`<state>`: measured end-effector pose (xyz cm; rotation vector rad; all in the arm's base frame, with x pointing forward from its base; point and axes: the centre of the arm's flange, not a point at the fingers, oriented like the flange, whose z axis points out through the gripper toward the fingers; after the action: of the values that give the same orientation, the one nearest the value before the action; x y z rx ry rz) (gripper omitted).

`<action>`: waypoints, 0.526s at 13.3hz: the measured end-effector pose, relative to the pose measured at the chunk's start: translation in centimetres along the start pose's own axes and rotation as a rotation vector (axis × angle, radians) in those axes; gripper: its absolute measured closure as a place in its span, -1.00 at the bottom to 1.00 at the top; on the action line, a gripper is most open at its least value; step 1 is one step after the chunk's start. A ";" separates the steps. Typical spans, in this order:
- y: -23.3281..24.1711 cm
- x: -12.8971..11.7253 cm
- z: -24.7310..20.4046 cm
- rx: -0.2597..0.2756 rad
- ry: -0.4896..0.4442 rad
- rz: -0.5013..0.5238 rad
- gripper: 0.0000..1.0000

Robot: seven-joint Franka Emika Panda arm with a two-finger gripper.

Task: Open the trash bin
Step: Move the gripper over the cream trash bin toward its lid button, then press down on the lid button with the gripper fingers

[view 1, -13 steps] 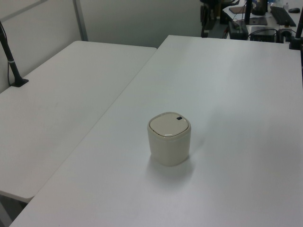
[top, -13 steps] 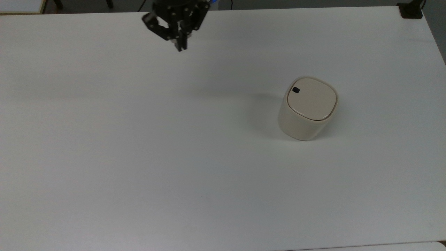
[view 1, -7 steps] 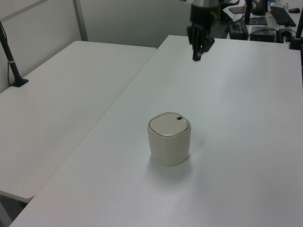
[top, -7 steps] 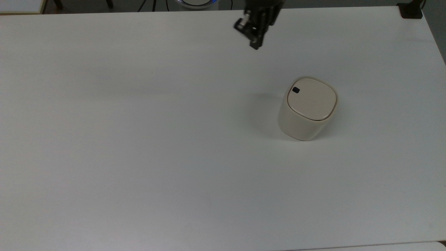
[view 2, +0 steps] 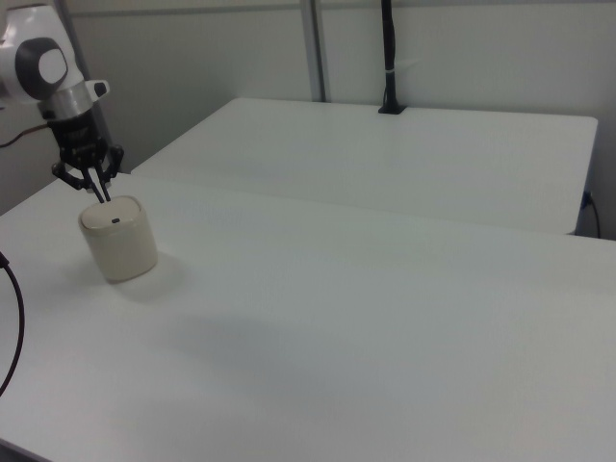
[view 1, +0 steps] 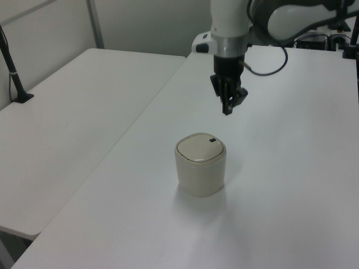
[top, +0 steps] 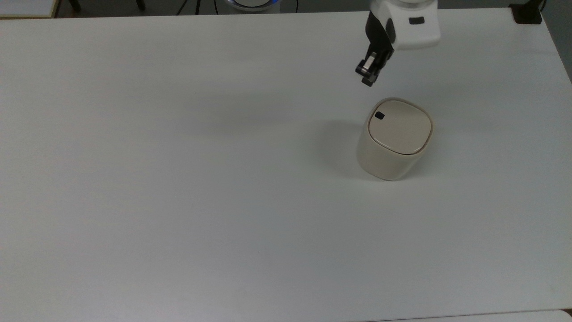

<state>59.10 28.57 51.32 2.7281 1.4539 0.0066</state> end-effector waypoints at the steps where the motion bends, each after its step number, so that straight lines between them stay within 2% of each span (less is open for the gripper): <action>1: -0.5 0.6 0.5 -0.001 0.000 -0.011 0.78; 7: -1.9 4.6 5.1 -0.038 0.043 0.017 0.78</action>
<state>60.19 33.24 46.02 2.7264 1.4255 0.0937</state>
